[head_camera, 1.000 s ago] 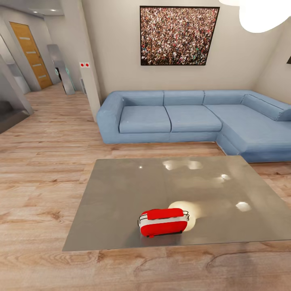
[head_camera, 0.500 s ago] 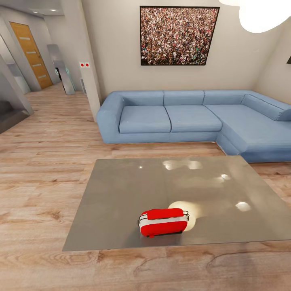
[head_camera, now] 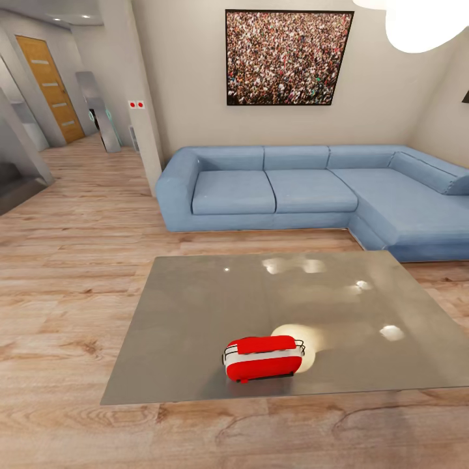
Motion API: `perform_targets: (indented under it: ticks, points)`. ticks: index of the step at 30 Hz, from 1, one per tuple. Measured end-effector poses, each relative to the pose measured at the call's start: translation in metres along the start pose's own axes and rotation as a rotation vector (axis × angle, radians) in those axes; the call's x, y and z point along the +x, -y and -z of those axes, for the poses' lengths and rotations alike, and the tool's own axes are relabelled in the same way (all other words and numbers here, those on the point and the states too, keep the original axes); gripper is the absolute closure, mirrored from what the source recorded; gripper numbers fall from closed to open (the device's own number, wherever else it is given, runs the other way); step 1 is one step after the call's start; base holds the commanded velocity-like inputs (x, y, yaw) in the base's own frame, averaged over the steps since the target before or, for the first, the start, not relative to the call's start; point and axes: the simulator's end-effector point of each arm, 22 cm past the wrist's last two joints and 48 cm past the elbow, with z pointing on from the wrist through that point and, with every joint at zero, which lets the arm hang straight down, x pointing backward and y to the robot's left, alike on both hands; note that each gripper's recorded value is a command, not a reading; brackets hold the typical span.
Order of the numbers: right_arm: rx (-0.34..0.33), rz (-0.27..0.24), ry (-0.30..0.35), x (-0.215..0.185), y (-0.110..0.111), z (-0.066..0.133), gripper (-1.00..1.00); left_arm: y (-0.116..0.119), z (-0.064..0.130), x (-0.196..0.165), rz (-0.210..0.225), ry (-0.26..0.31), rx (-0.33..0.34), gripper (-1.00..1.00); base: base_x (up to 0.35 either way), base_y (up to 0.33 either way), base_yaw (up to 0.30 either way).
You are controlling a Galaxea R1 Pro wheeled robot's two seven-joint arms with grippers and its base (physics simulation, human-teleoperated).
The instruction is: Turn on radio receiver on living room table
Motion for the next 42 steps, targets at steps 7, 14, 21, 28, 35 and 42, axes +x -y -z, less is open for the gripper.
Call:
perform_targets:
  ticks: [7,14,21,28,35,42]
  points:
    - [0.006,0.002,0.011,-0.005,0.003,0.000,-1.00,0.006,0.000,-0.006,-0.005,0.011,0.037,-1.00,0.000,0.000,0.000]
    - [0.010,0.017,0.229,-0.115,0.016,0.004,-1.00,0.042,0.004,-0.071,-0.045,0.126,0.239,-1.00,0.000,0.000,0.000]
    - [0.018,0.044,0.473,-0.280,0.020,0.062,-1.00,0.056,0.025,-0.191,-0.095,0.272,0.265,-1.00,0.000,0.000,0.000]
    - [0.020,0.042,0.594,-0.373,0.018,0.142,-1.00,0.075,0.073,-0.287,-0.136,0.384,0.289,-1.00,0.000,0.000,0.000]
    - [0.018,0.046,0.787,-0.442,0.013,0.240,-1.00,0.082,0.130,-0.355,-0.182,0.492,0.288,-1.00,0.000,0.000,0.000]
    - [0.070,0.045,0.867,-0.463,0.041,0.284,-1.00,0.065,0.194,-0.401,-0.224,0.558,0.270,-1.00,0.000,0.000,0.000]
